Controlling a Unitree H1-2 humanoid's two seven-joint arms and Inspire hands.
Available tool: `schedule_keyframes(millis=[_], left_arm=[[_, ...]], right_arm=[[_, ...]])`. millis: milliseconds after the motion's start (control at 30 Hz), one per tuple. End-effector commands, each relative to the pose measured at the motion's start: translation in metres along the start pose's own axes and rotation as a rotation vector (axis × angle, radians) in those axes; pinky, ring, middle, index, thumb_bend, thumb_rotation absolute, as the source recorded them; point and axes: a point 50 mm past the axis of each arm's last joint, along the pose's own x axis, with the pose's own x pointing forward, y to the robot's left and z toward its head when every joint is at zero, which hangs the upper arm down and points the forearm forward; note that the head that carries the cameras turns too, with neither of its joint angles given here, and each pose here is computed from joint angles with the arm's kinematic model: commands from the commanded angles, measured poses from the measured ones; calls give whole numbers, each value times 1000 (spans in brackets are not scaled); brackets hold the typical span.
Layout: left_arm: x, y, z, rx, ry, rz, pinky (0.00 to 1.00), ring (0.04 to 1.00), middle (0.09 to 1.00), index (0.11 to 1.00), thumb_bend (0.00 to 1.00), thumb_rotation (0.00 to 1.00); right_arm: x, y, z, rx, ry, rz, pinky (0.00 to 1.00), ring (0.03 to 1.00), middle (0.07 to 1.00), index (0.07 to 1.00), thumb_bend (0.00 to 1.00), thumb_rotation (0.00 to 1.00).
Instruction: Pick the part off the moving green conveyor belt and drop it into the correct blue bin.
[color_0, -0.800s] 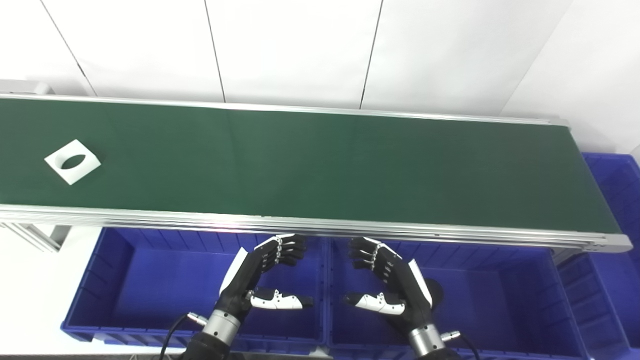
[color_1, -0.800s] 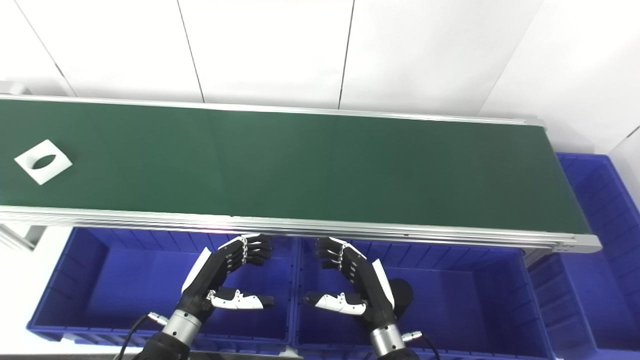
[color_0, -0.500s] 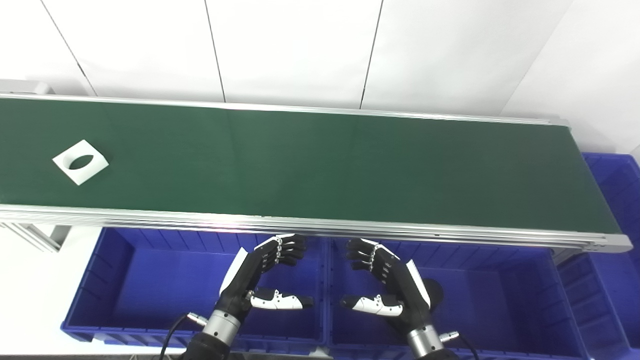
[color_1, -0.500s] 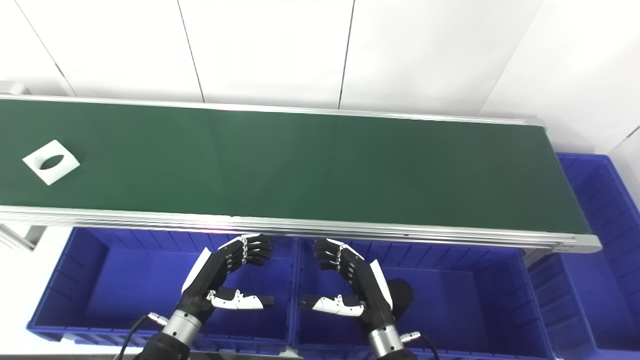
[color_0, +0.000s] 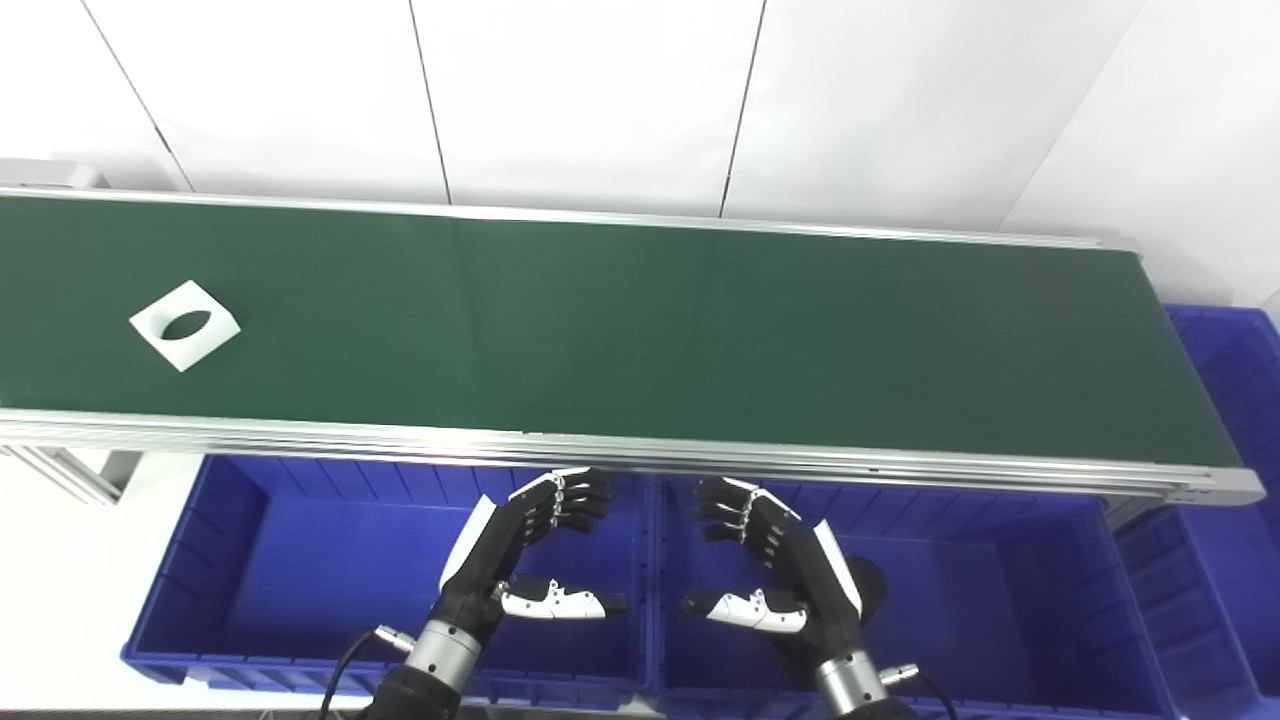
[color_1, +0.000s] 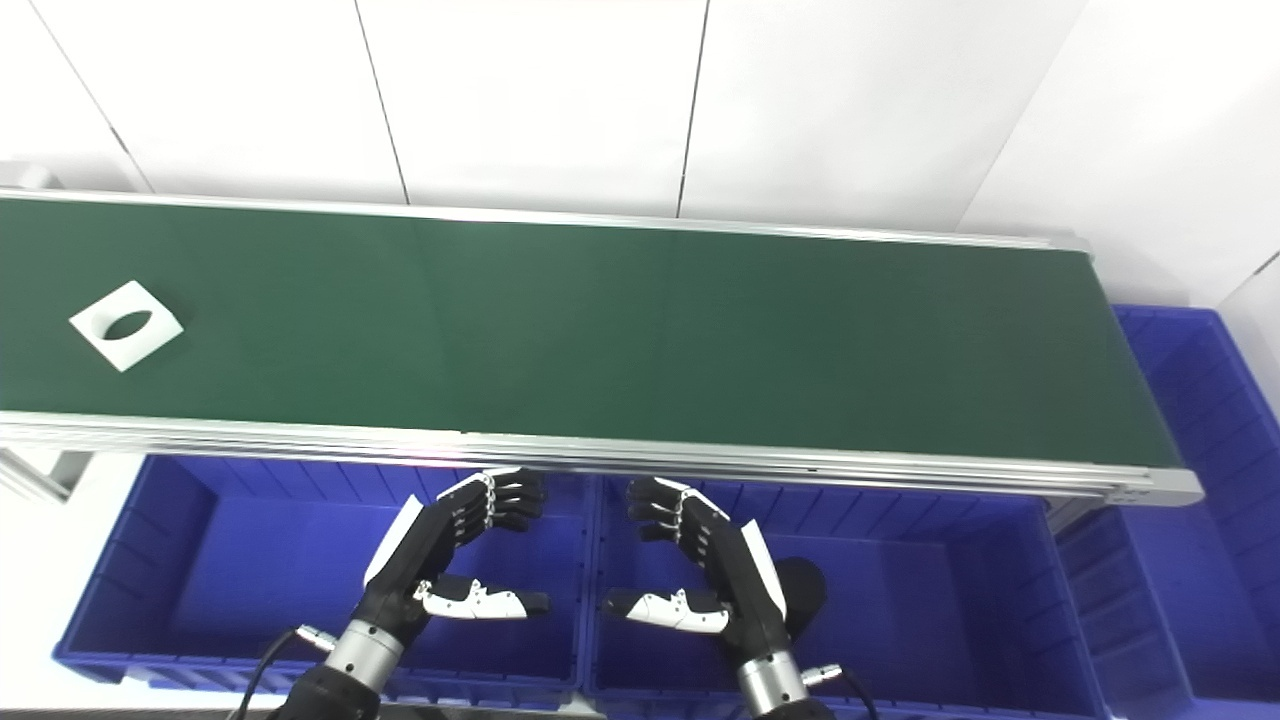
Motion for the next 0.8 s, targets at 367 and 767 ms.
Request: schedule_keyframes(millis=[367,767], left_arm=[[6,5,10,9,-69,7,665,700,726,744,839,137],[7,2,9,26,-67,7,655,695,725,741,841,158]], right_arm=[[2,-2,7,35,-72,-13,689,729,756,731,982,256],[2,-4,3,46,-61,-13,681,729,757,730,988,258]])
